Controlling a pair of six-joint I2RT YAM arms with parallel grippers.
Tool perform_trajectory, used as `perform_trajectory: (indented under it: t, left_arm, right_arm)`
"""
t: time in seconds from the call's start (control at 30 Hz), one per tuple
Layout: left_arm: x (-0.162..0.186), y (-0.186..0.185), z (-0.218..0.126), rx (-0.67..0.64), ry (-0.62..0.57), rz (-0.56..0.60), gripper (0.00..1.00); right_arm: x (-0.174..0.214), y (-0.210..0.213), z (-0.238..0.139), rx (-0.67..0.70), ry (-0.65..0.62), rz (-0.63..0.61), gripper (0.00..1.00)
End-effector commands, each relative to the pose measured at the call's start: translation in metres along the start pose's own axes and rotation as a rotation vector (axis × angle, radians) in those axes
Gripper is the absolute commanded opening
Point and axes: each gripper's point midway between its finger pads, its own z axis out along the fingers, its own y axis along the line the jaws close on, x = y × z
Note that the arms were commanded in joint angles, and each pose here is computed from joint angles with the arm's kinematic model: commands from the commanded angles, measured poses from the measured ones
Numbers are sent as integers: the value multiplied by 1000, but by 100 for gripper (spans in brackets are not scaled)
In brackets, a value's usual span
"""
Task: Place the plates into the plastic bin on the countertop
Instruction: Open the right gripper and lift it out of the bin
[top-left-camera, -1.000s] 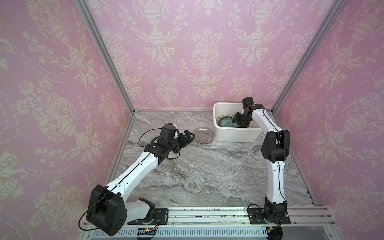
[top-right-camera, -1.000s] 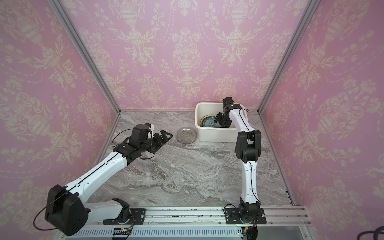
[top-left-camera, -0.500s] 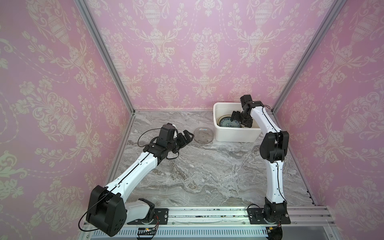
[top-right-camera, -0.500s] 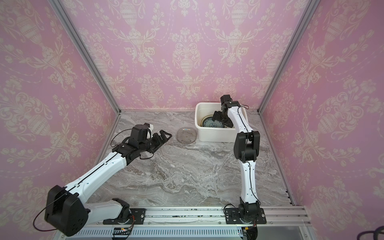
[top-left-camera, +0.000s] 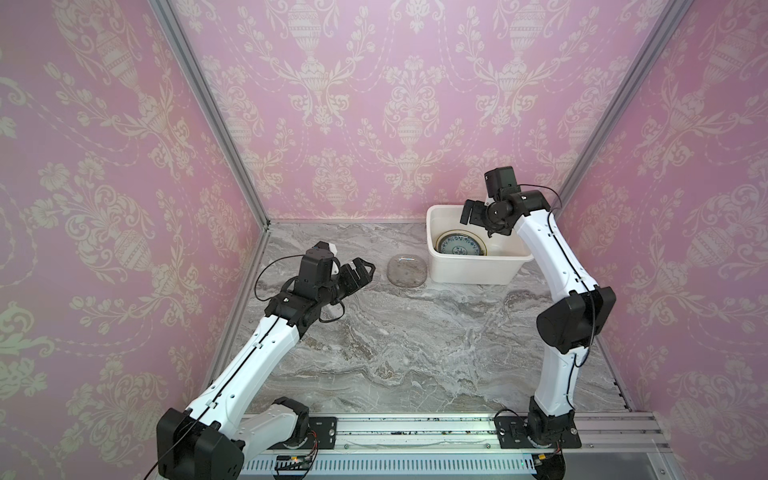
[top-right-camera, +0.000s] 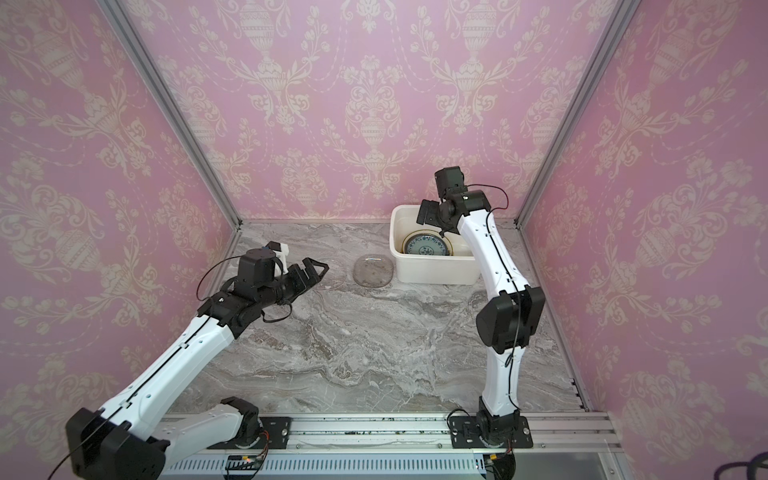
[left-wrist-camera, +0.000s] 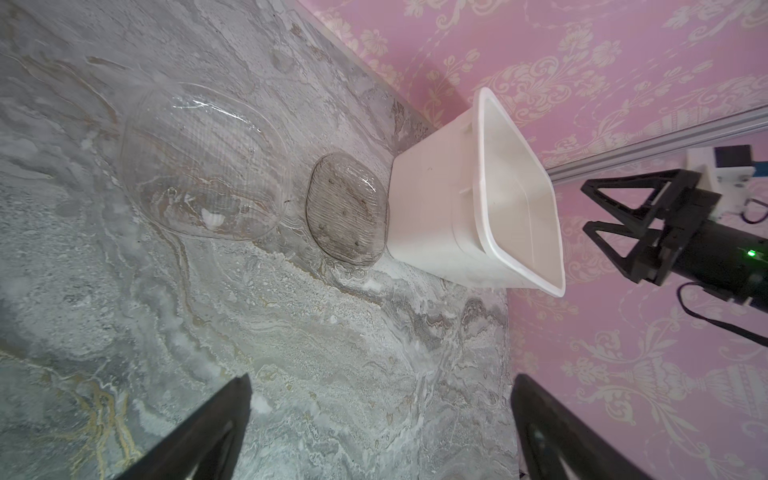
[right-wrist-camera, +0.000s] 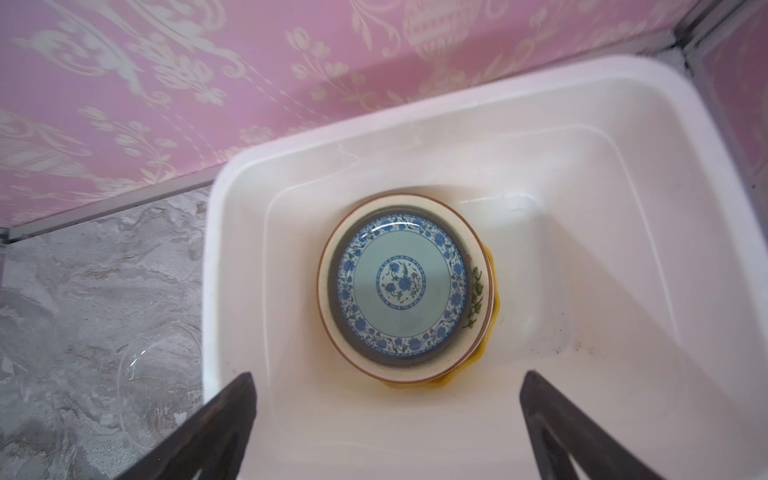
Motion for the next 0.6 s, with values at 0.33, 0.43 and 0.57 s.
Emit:
perform_trajectory:
  t: [0.33,0.43,0.57]
  left_arm:
    - [-23,6,-97,-48,-212,118,99]
    - [-17,8,-110,-53,-210,93,99]
    - [-7,13,-120,-77,-175,65,99]
  right_arm:
    - [18,-28,-132,-156,-435,72,100]
    - [31,-27,-151,-234,-465,66,98]
    - [57,-27,-163,-287,-387,75,92]
